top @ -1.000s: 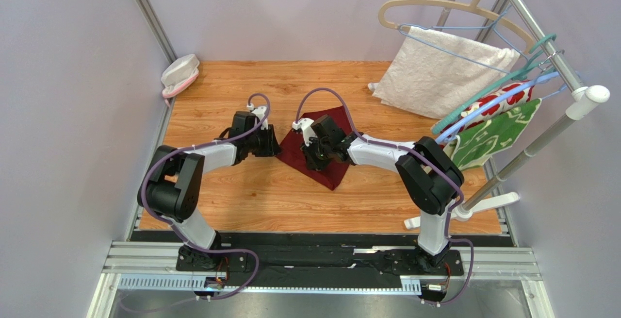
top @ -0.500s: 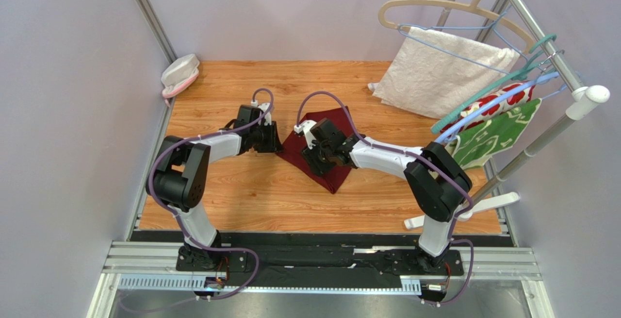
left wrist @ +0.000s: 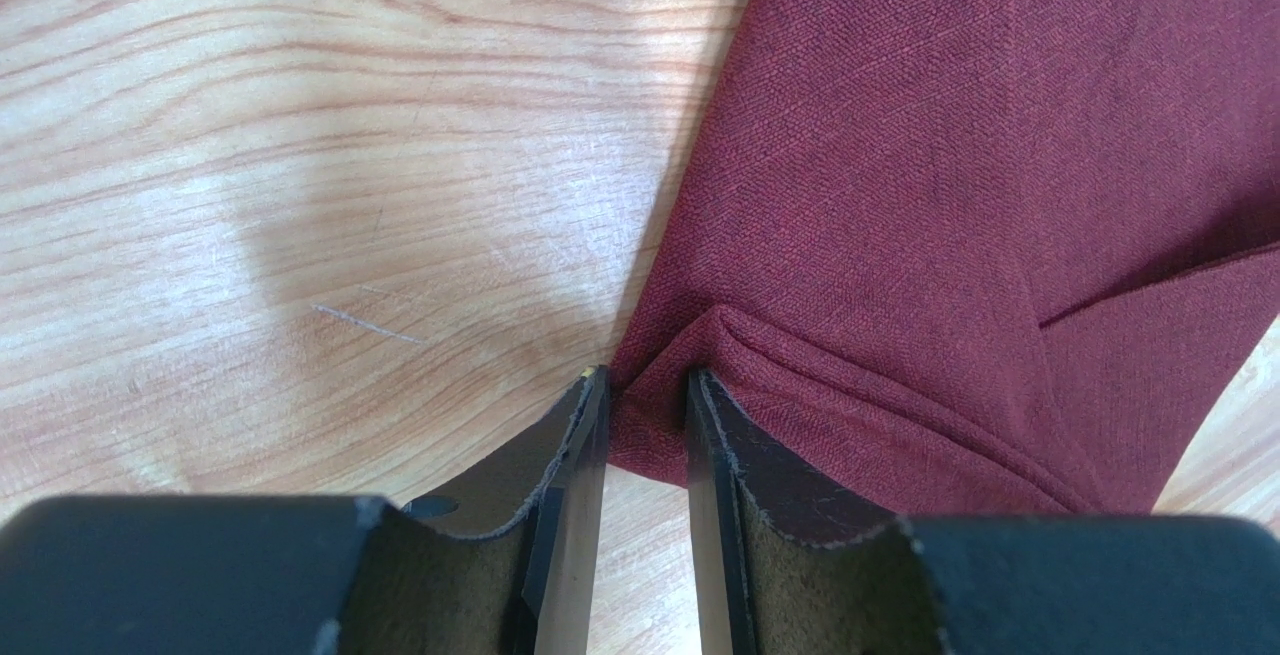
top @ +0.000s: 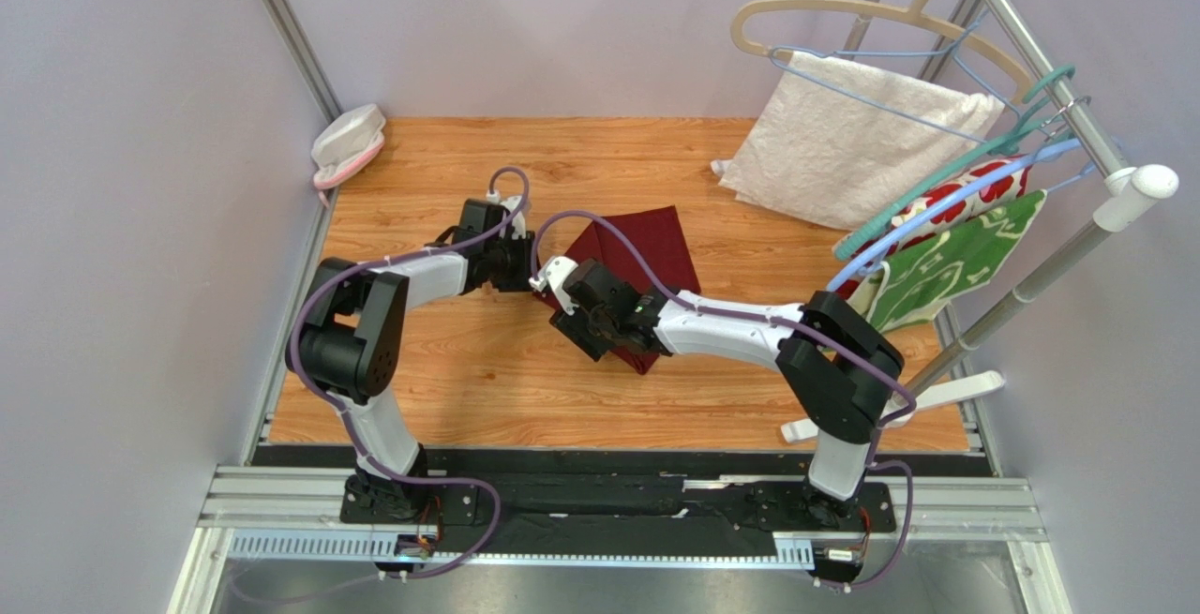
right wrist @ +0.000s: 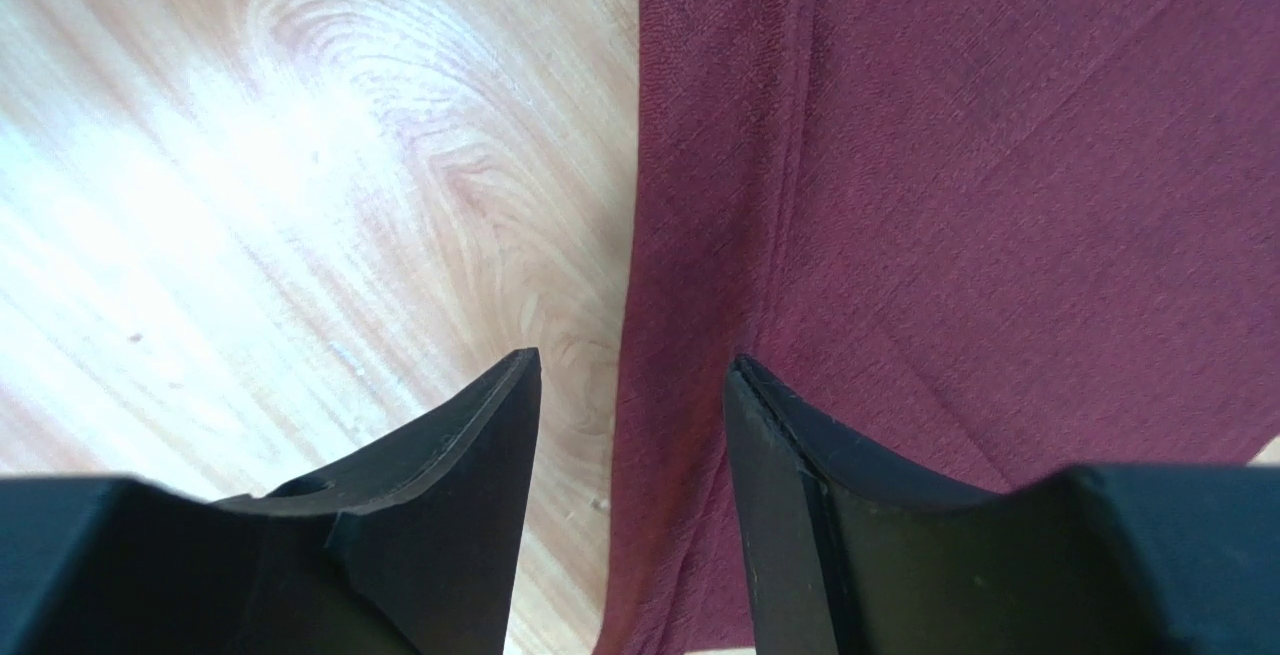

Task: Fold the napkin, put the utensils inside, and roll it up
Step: Roll the napkin with the utensil

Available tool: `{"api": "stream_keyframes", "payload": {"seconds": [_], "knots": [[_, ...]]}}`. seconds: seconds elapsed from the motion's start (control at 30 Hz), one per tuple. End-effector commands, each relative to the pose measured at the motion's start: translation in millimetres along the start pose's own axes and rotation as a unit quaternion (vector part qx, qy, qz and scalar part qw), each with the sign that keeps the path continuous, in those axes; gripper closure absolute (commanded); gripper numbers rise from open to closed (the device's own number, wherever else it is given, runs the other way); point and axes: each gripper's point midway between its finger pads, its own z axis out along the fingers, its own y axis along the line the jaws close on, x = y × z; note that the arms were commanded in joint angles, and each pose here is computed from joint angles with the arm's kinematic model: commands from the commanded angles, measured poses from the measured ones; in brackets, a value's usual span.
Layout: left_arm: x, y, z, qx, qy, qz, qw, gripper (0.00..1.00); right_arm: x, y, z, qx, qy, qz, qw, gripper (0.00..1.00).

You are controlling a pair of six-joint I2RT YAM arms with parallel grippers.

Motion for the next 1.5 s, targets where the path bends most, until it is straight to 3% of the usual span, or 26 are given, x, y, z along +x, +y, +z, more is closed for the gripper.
{"api": "stream_keyframes", "payload": {"seconds": [0.0, 0.43, 0.67, 0.73, 0.87, 0.97, 1.13, 1.33, 1.47], "knots": [[6, 5, 3, -0.011, 0.018, 0.002, 1.0, 0.66, -25, -15, 13, 0.039, -0.032, -0.025, 0.998, 0.48], [6, 5, 3, -0.008, 0.02, 0.002, 1.0, 0.67, 6, -29, 47, 0.052, 0.019, -0.034, 0.998, 0.5], [4, 1, 1, 0.002, 0.011, 0.006, 1.0, 0.66, 50, -21, 57, 0.008, 0.083, -0.006, 0.997, 0.6], [1, -2, -2, 0.004, 0.005, 0.005, 1.0, 0.65, 60, -15, 57, -0.017, 0.094, 0.01, 0.995, 0.65], [-8, -8, -12, 0.009, -0.017, -0.005, 1.0, 0.46, 74, 8, 54, -0.096, 0.112, 0.038, 0.988, 0.84], [-17, -6, -29, -0.005, -0.05, -0.025, 0.998, 0.38, 79, 24, 49, -0.145, 0.119, 0.061, 0.98, 0.9], [-29, -8, -61, 0.014, -0.123, -0.06, 0.991, 0.35, 77, 40, 39, -0.214, 0.115, 0.096, 0.965, 0.95], [-7, -24, -68, 0.072, -0.118, -0.085, 0.987, 0.34, 67, 49, 27, -0.288, 0.099, 0.136, 0.943, 0.99], [8, -15, -62, 0.056, -0.096, -0.103, 0.988, 0.34, 67, 47, 28, -0.312, 0.099, 0.16, 0.931, 0.99]]}}
